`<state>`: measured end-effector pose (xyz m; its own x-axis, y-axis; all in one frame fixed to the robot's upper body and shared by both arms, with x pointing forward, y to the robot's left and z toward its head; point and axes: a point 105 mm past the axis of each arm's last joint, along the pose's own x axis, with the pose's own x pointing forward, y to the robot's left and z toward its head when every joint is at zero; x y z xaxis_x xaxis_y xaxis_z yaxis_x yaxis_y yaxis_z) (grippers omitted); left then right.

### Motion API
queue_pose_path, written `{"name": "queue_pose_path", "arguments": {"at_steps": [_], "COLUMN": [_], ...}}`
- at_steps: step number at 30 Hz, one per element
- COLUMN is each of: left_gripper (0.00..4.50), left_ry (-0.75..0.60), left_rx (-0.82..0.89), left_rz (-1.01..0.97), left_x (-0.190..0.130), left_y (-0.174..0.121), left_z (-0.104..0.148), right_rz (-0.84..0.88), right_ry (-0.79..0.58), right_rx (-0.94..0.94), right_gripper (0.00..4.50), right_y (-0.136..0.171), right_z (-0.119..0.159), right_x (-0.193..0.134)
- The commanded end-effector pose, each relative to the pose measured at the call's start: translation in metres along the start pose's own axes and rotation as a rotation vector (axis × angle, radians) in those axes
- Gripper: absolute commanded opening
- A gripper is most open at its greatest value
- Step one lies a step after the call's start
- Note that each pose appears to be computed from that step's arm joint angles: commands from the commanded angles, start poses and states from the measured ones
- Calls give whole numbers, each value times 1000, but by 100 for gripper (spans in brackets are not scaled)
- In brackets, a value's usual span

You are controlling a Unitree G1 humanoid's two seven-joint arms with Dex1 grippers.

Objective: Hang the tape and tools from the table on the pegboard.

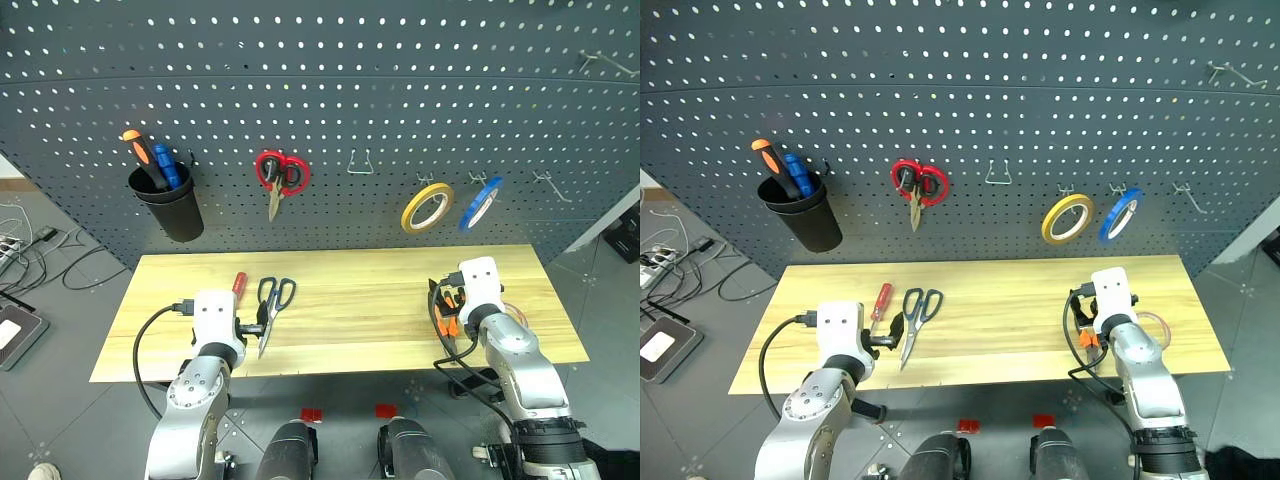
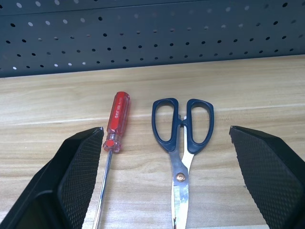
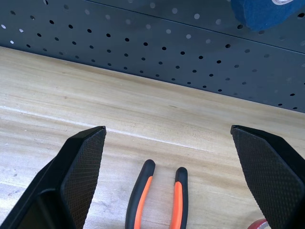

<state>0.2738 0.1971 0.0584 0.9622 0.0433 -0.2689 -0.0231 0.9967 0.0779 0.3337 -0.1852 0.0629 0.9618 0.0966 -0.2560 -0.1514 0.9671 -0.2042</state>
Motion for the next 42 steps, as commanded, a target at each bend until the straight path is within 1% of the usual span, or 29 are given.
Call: {"name": "queue_pose_path", "arguments": {"at_steps": [1, 6, 12, 26, 30, 32, 34, 37, 40, 42], "left_gripper": [448, 448, 448, 448, 448, 448, 448, 448, 448, 448], "left_ry": [-65, -72, -70, -70, -72, -81, -103, -142, -164, -165], "left_rx": [25, 19, 15, 12, 12, 19, 20, 62, 131, 176], "left_rz": [17, 15, 2, -8, -42, -114, -260, -565, -851, -1019], "left_x": [-4, -4, -3, -1, 2, 8, 17, 22, 17, 13], "left_y": [3, 3, 0, -1, -7, -17, -36, -78, -115, -135], "left_z": [16, 17, 16, 17, 20, 26, 38, 60, 76, 82], "right_rz": [-14, -23, -51, -57, -44, -19, 43, 107, 115, 127], "right_ry": [-21, -18, -6, -6, 4, 32, 101, 204, 262, 296], "right_rx": [-5, -1, -1, 5, -13, -25, -9, -4, -37, -62], "right_gripper": [450, 450, 450, 450, 450, 450, 450, 450, 450, 450], "right_y": [-6, -8, -17, -16, -21, -28, -34, -52, -79, -94], "right_z": [5, 4, 0, 0, 0, -2, -12, -24, -25, -23], "right_x": [-2, -4, -9, -9, -10, -10, -11, -16, -17, -17]}}
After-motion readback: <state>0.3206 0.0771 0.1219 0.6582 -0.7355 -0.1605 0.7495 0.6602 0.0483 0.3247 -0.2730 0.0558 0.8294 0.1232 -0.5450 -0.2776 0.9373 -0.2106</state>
